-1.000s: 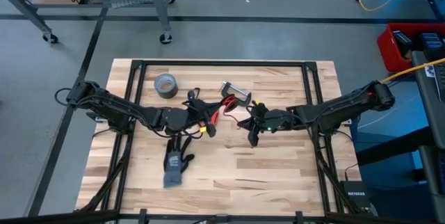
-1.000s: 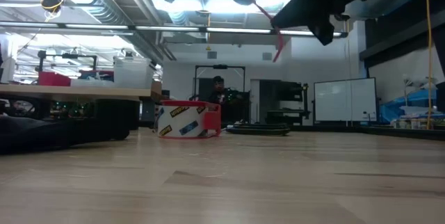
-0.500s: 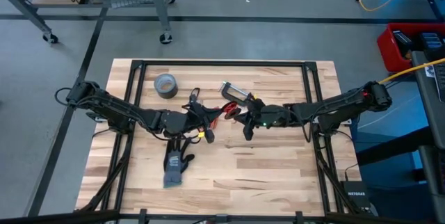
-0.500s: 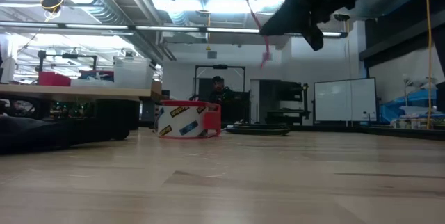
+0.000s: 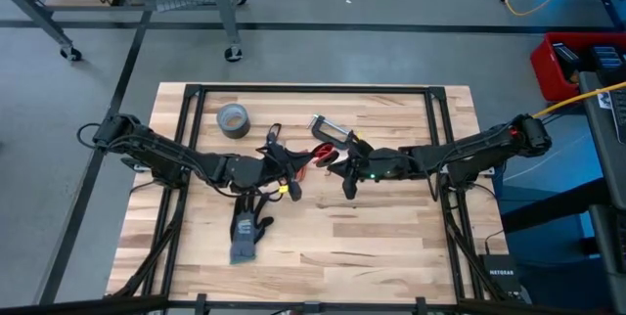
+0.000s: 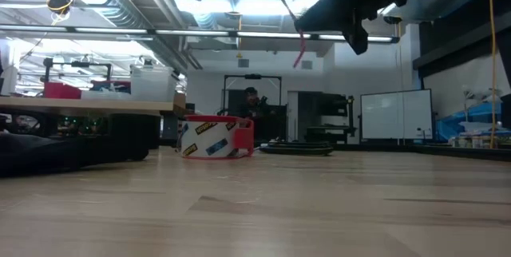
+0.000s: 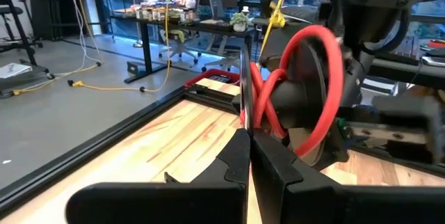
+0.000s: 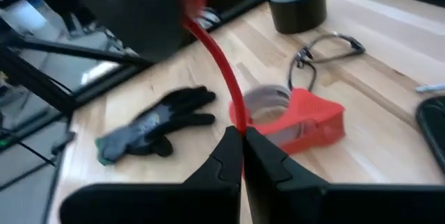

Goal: Coil cords
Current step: Coil the red wire onto the spool

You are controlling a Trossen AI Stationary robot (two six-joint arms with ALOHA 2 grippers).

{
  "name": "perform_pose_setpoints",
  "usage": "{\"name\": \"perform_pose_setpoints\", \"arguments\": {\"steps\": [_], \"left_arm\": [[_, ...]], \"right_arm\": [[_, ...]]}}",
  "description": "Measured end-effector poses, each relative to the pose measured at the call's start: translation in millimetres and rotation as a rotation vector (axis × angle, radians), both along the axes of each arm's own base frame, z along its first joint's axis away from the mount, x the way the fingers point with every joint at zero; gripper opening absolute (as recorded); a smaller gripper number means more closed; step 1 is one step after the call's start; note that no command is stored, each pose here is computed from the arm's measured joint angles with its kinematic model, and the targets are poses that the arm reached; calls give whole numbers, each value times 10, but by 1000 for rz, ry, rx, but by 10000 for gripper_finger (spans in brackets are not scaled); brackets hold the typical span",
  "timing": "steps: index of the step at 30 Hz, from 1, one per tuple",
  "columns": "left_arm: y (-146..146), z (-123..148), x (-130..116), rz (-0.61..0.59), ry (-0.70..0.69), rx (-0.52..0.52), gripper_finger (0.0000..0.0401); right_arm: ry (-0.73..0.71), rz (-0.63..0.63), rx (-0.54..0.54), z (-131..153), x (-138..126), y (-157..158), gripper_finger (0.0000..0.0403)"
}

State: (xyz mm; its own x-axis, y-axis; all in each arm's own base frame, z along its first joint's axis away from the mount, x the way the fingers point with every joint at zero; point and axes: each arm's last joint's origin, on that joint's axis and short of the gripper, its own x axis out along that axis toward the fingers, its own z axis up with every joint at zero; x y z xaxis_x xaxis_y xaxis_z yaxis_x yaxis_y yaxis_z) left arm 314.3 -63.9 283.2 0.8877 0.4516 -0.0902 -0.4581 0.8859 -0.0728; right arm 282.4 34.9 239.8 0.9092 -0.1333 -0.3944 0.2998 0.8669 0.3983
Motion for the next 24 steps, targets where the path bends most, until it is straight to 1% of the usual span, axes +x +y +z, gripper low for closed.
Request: {"name": "perform_pose_setpoints", "arguments": {"steps": [6, 13, 18, 24], "left_arm": [[-61, -4, -13, -23, 7, 5, 0], [-153, -22, -38, -52, 29, 16, 0], [-175, -98, -66, -23, 102, 28, 0], [-152, -179, -89, 11, 173, 24, 0]], "right_arm": [[96, -55, -40, -84, -46, -25, 5], [126, -54, -46, -107, -63, -26, 5], [186, -53, -55, -131, -119, -35, 5], [163, -55, -51, -45, -176, -45, 5]]}}
